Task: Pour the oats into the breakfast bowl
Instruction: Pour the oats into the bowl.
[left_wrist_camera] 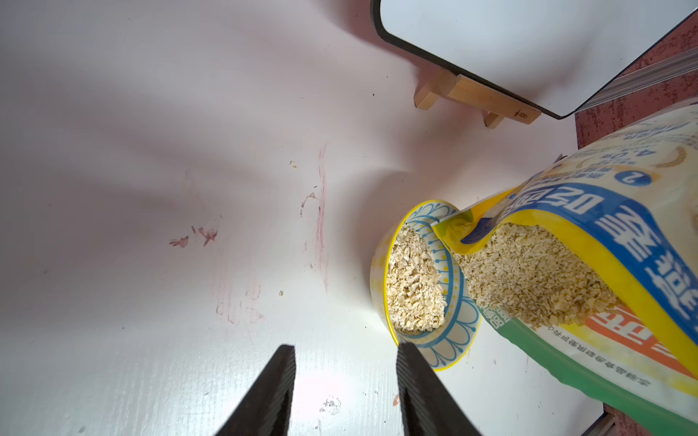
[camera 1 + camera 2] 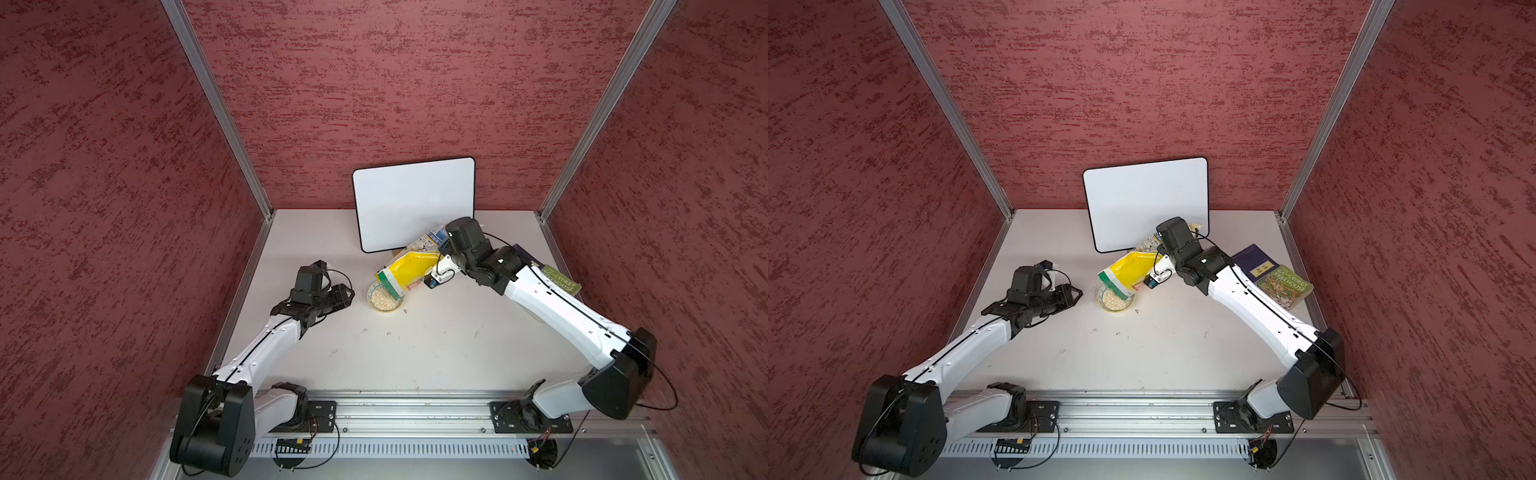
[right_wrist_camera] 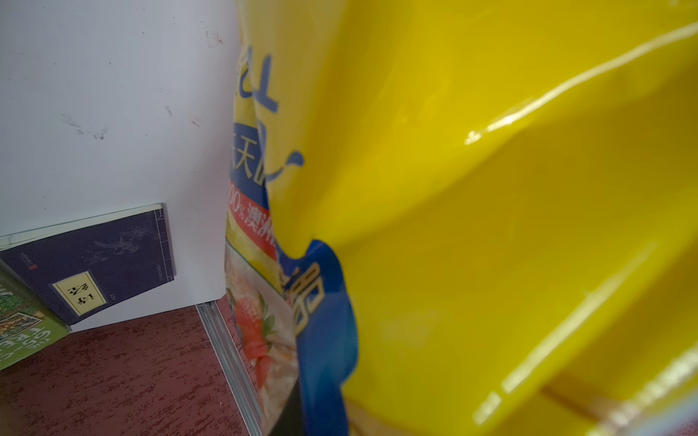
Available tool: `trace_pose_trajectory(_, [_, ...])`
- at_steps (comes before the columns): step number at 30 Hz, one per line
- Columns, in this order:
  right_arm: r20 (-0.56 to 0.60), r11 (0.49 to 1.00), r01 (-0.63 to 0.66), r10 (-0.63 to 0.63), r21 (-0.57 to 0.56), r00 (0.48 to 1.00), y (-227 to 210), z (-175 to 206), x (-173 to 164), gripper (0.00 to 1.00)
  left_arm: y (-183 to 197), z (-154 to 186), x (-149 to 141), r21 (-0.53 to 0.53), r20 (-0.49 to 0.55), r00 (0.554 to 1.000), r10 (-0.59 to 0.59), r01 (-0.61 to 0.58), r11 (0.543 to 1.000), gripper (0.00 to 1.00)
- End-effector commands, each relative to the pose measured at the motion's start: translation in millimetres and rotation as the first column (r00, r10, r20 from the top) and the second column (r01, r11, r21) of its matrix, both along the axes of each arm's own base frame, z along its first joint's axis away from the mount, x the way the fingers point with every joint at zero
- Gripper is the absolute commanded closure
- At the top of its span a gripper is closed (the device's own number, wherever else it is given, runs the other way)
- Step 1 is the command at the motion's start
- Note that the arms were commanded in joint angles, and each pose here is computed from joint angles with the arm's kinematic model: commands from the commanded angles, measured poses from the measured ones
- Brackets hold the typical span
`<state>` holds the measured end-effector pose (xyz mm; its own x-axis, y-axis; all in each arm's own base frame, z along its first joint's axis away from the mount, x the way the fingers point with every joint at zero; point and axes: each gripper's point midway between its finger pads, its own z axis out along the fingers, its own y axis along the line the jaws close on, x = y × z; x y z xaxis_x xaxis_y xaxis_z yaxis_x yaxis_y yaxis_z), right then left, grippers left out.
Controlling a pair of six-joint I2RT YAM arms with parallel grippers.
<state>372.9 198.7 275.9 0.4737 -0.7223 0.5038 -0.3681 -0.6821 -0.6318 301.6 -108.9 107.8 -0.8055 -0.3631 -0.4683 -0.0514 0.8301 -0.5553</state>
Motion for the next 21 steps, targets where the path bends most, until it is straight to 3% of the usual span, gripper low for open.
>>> trace_pose_trajectory(1, [0.264, 0.98, 0.02, -0.073, 0.199, 0.962, -4.1, 97.4, 10.3, 1.0, -1.1, 5.7, 5.6, -0.004, 0.024, 1.0, -0.011, 0.011, 1.0, 0.52])
trace_pose_trajectory(4, [0.274, 0.987, 0.008, -0.052, 0.16, 0.96, -3.3, 94.6, 11.8, 1.0, -2.0, 5.4, 6.1, -0.011, 0.024, 1.0, -0.011, 0.011, 1.0, 0.52])
trace_pose_trajectory(12, [0.313, 0.983, -0.016, -0.042, 0.182, 0.949, -2.7, 118.6, 9.9, 1.0, -0.7, 8.1, 6.1, -0.002, 0.027, 1.0, -0.009, 0.009, 1.0, 0.52])
trace_pose_trajectory(21, [0.258, 0.989, 0.015, -0.054, 0.148, 0.965, -8.5, 83.3, 7.7, 1.0, -2.1, 2.5, 5.1, -0.009, 0.018, 1.0, -0.011, 0.012, 1.0, 0.52])
